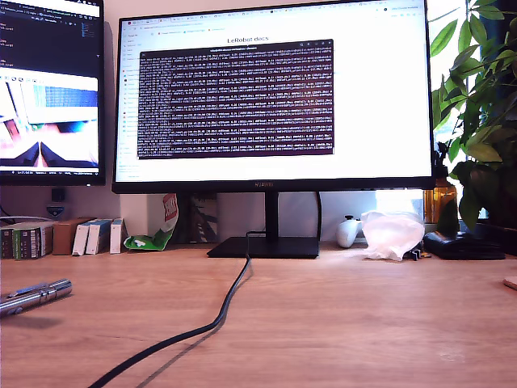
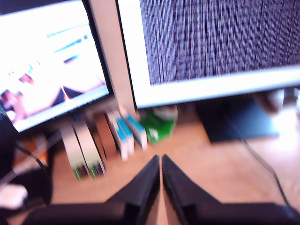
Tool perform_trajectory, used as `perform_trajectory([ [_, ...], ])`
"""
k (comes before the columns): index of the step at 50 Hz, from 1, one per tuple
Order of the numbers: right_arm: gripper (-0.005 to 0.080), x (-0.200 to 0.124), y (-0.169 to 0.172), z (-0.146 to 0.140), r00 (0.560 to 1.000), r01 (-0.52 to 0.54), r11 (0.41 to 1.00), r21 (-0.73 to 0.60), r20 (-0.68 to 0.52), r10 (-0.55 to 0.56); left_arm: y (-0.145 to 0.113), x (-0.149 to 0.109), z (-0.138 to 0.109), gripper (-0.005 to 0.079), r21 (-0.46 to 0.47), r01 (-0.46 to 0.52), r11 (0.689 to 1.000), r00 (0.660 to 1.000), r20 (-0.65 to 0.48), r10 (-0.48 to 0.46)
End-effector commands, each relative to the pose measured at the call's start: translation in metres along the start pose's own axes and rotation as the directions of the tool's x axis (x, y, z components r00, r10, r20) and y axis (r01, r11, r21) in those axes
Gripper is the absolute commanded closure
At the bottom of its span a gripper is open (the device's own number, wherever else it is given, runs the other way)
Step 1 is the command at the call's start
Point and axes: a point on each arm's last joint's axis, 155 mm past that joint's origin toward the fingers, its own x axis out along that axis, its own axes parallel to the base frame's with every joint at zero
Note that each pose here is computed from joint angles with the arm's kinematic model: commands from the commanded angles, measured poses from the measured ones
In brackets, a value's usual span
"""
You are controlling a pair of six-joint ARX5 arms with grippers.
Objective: Pick the metallic laser pointer with your right arm, pass it to your left arm, then place it down to the left side of the table
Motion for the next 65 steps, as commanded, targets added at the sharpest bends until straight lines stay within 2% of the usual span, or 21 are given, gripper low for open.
perform_trajectory([
  [1, 0.0765, -0.009, -0.003, -0.006, 0.999, 0.030, 1.000, 0.003, 0.023, -0.030, 0.000, 0.001, -0.020, 0.0764, -0.022, -0.008, 1.000, 1.000, -0.024, 0.007],
  [6, 0.0765, -0.025, -0.008, -0.005, 0.994, 0.071, 0.997, 0.000, 0.078, -0.071, 0.002, -0.008, -0.025, 0.0764, -0.014, -0.034, 0.999, 0.999, 0.007, 0.034],
  [16, 0.0765, -0.054, -0.001, 0.006, 0.982, 0.058, 0.998, 0.015, 0.177, -0.060, -0.005, -0.032, -0.026, 0.0764, -0.002, -0.037, 0.999, 0.993, 0.109, 0.037],
  [24, 0.0765, -0.062, 0.002, -0.009, 0.990, 0.033, 0.986, 0.161, 0.130, -0.054, -0.009, -0.050, -0.030, 0.0764, -0.010, -0.039, 0.999, 0.983, 0.178, 0.040],
  [26, 0.0765, -0.062, 0.003, -0.018, 0.994, 0.033, 0.983, 0.180, 0.096, -0.051, -0.010, -0.053, -0.032, 0.0764, -0.025, -0.036, 0.999, 0.981, 0.192, 0.040],
  [28, 0.0765, -0.061, 0.004, -0.027, 0.997, 0.032, 0.966, 0.257, 0.058, -0.048, -0.011, -0.057, -0.034, 0.0764, -0.062, -0.029, 0.998, 0.977, 0.208, 0.041],
  [32, 0.0765, -0.060, 0.005, -0.034, 0.998, 0.036, 0.970, 0.242, 0.032, -0.045, -0.012, -0.064, -0.034, 0.0764, -0.084, -0.028, 0.996, 0.968, 0.247, 0.048],
  [34, 0.0765, -0.060, 0.007, -0.033, 0.999, 0.027, 0.981, 0.194, 0.037, -0.035, -0.012, -0.068, -0.034, 0.0764, -0.080, -0.031, 0.996, 0.962, 0.267, 0.051],
  [38, 0.0765, -0.061, 0.020, -0.027, 0.997, -0.050, 0.985, 0.164, 0.061, 0.040, -0.013, -0.075, -0.032, 0.0764, -0.077, -0.033, 0.996, 0.949, 0.311, 0.056],
  [41, 0.0765, -0.062, 0.030, -0.024, 0.993, -0.101, 0.991, 0.092, 0.075, 0.095, -0.009, -0.073, -0.035, 0.0764, -0.124, -0.039, 0.992, 0.948, 0.308, 0.076],
  [42, 0.0765, -0.062, 0.038, -0.014, 0.982, -0.147, 0.988, 0.051, 0.123, 0.140, -0.008, -0.065, -0.042, 0.0764, -0.120, -0.038, 0.992, 0.950, 0.303, 0.073],
  [50, 0.0765, -0.052, 0.030, -0.029, 0.989, -0.102, 0.993, 0.055, 0.109, 0.095, -0.005, -0.055, -0.053, 0.0764, -0.121, -0.040, 0.992, 0.950, 0.304, 0.075],
  [59, 0.0765, -0.040, 0.032, -0.051, 0.990, -0.108, 0.992, 0.061, 0.095, 0.101, -0.002, -0.044, -0.067, 0.0764, -0.122, -0.044, 0.992, 0.950, 0.303, 0.079],
  [65, 0.0765, -0.033, 0.034, -0.066, 0.989, -0.119, 0.991, 0.057, 0.089, 0.114, 0.000, -0.032, -0.086, 0.0764, -0.124, -0.048, 0.991, 0.957, 0.277, 0.081],
])
